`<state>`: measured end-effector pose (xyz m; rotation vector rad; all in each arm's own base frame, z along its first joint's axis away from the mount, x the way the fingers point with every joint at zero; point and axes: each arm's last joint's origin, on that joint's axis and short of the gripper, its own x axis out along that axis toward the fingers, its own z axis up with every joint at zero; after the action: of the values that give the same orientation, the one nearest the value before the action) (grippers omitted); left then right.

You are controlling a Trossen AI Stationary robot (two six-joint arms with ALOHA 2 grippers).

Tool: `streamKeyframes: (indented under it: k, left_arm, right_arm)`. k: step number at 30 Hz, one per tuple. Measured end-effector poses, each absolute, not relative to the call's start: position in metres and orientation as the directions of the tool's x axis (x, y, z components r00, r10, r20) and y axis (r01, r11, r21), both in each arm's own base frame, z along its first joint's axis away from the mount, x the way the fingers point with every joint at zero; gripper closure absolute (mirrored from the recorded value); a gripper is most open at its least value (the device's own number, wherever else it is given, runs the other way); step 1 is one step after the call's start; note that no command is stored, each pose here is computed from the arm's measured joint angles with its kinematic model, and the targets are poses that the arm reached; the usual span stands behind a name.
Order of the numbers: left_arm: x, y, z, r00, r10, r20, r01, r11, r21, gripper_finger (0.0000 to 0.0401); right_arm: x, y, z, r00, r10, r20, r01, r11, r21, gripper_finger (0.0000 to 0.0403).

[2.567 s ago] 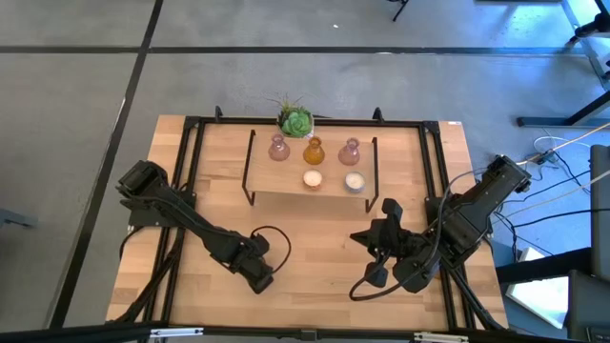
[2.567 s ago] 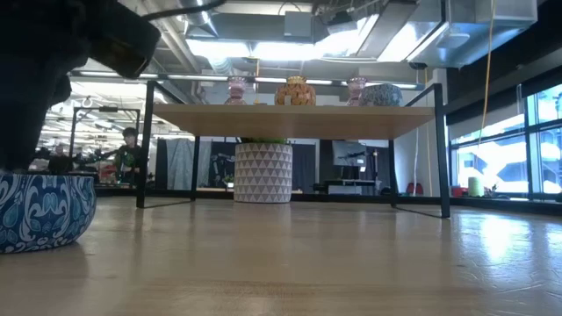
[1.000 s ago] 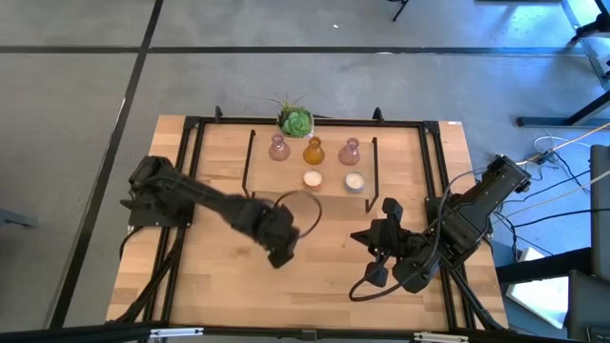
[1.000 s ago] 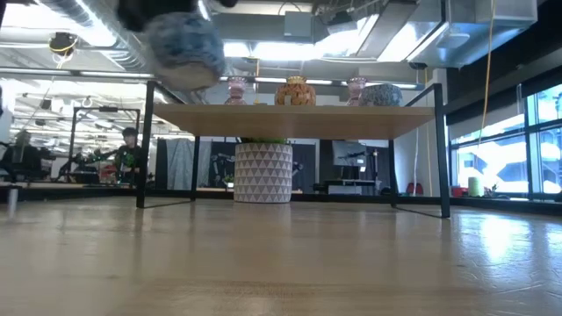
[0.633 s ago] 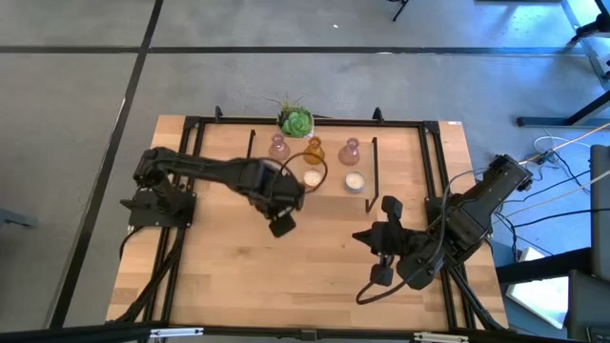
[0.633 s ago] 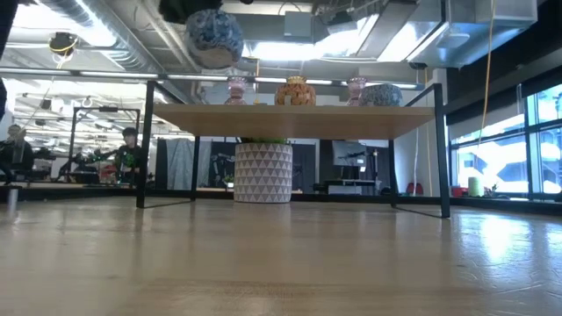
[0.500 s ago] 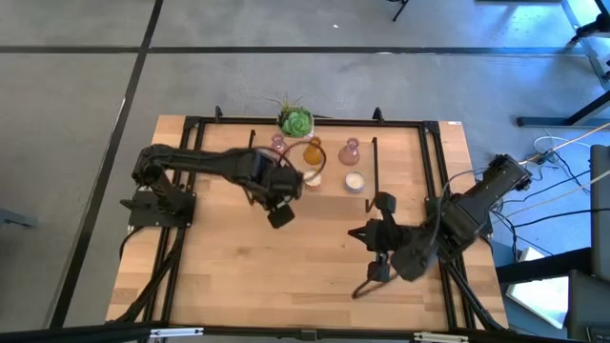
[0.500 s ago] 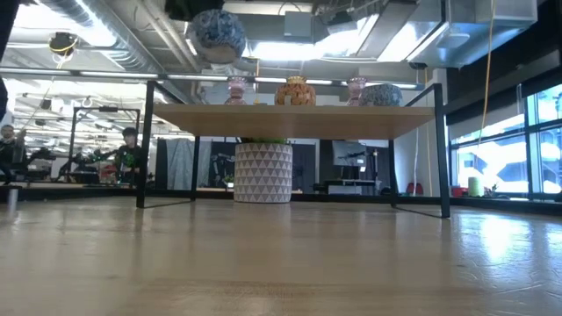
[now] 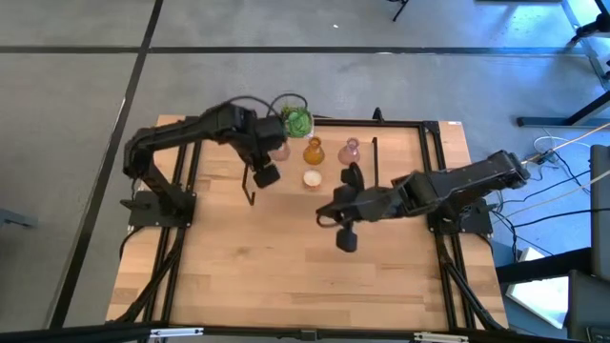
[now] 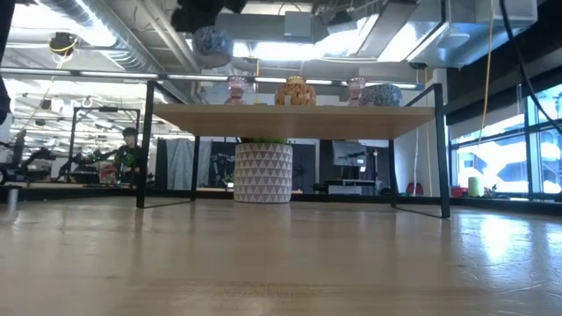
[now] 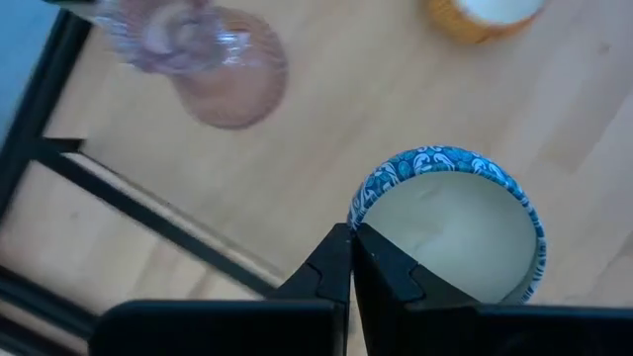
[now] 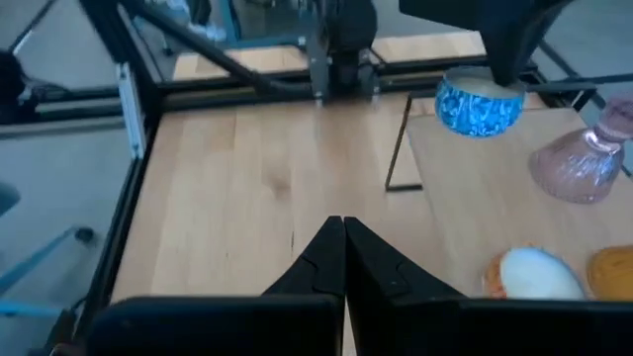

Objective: Pick & Place candle stick holders
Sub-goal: Put the blue candle on the shelf aligned with the left violet candle holder

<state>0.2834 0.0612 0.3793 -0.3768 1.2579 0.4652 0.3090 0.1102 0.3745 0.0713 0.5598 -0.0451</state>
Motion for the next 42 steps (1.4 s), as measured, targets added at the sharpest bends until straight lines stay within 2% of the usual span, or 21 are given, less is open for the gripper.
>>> streamKeyframes:
  k: [9,12,16,19,22,25,30,36,42]
  left_arm:
    - [0.272,0.106,0.356,0.185,0.020,-0.983,-0.445,0.893,-0.065,0.0399]
    - [0.271,0.107,0.350,0.148,0.040,-0.988,-0.407,0.913,-0.024,0.0399]
    - [0.280,0.096,0.350,0.172,0.124,-0.977,-0.368,0.928,0.053,0.0399]
    - [0.284,0.088,0.351,0.170,0.182,-0.968,-0.471,0.878,0.083,0.0399]
    - [0.283,0.088,0.351,0.154,0.195,-0.969,-0.625,0.778,0.057,0.0399]
    - [0.284,0.085,0.351,0.151,0.191,-0.970,-0.699,0.715,0.032,0.0399]
    - [0.290,0.079,0.345,0.153,0.130,-0.980,-0.758,0.651,-0.032,0.0399]
    - [0.305,0.071,0.329,0.105,0.115,-0.988,-0.792,0.611,-0.013,0.0399]
    - [0.312,0.068,0.322,0.075,0.156,-0.985,-0.801,0.598,0.033,0.0399]
  right_arm:
    - [0.323,0.094,0.361,0.888,-0.065,-0.455,0.138,0.982,0.130,0.0403]
    - [0.325,0.089,0.358,0.886,-0.085,-0.457,0.157,0.980,0.122,0.0403]
    - [0.330,0.084,0.350,0.903,-0.083,-0.422,0.157,0.977,0.142,0.0403]
    - [0.329,0.081,0.344,0.897,-0.068,-0.436,0.159,0.972,0.176,0.0403]
    - [0.326,0.079,0.347,0.900,-0.074,-0.429,0.166,0.969,0.181,0.0403]
    - [0.324,0.079,0.349,0.903,-0.073,-0.423,0.164,0.969,0.185,0.0403]
    - [0.318,0.077,0.352,0.895,-0.075,-0.439,0.166,0.971,0.172,0.0403]
    - [0.304,0.072,0.355,0.869,-0.086,-0.487,0.169,0.977,0.129,0.0403]
    - [0.293,0.071,0.356,0.842,-0.090,-0.533,0.169,0.980,0.101,0.0403]
